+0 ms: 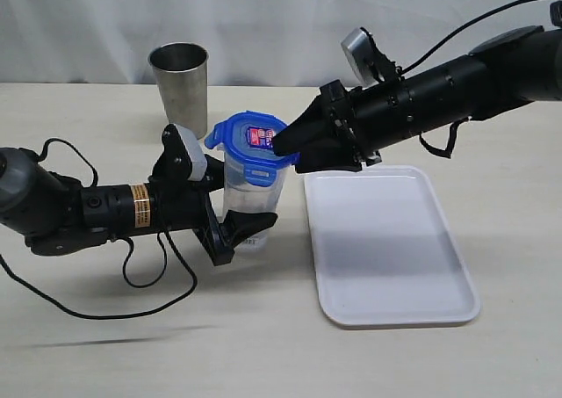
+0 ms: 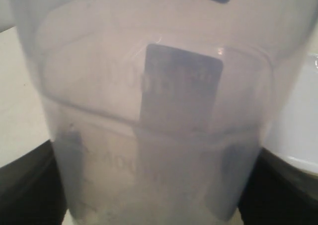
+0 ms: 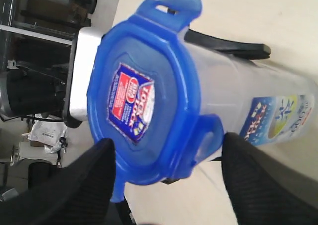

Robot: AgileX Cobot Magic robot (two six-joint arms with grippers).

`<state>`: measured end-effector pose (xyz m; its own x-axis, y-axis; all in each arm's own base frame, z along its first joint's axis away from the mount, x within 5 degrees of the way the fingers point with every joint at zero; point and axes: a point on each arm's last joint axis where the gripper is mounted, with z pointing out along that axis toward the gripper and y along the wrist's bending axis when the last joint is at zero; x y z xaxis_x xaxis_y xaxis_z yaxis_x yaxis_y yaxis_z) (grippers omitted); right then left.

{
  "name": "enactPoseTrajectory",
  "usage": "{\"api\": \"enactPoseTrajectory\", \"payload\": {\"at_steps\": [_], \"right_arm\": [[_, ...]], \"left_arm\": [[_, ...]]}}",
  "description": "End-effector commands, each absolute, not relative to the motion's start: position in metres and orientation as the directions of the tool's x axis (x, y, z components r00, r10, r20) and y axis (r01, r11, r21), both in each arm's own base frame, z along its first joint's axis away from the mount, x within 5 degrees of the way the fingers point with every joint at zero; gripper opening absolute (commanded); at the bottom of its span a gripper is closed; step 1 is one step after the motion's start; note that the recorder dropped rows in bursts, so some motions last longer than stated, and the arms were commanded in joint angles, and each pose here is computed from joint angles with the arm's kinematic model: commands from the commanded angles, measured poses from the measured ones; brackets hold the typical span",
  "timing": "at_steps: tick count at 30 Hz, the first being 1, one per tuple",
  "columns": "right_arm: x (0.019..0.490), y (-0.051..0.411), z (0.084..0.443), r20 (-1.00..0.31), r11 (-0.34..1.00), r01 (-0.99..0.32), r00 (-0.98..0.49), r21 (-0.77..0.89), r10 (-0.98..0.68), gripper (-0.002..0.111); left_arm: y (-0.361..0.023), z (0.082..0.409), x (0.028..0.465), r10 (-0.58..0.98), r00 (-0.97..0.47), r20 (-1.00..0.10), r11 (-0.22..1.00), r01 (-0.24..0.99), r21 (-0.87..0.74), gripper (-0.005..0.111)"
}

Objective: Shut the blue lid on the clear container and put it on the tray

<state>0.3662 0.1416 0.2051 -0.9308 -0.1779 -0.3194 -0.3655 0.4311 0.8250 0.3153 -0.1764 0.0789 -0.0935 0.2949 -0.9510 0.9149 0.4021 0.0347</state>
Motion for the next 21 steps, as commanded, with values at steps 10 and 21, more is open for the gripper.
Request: {"api": "enactPoseTrajectory", "payload": {"at_steps": [10,21], "right_arm": [[0.354,0.126,0.250,-0.568,0.561,-0.645,-0.750,0.519,-0.339,0.058],[0.291,0.205,0.301,-0.595,0.258,-0.934,-0.063,-0.248,-0.801,0.055]], "left_arm": [[-0.178,0.080,0.314,0.267,-0.091,-0.959,0.393,0.919,0.023,0.000],[-0.178,0.080,0.314,0.260,-0.088,-0.962,0.391,0.920,0.022,0.000]]}}
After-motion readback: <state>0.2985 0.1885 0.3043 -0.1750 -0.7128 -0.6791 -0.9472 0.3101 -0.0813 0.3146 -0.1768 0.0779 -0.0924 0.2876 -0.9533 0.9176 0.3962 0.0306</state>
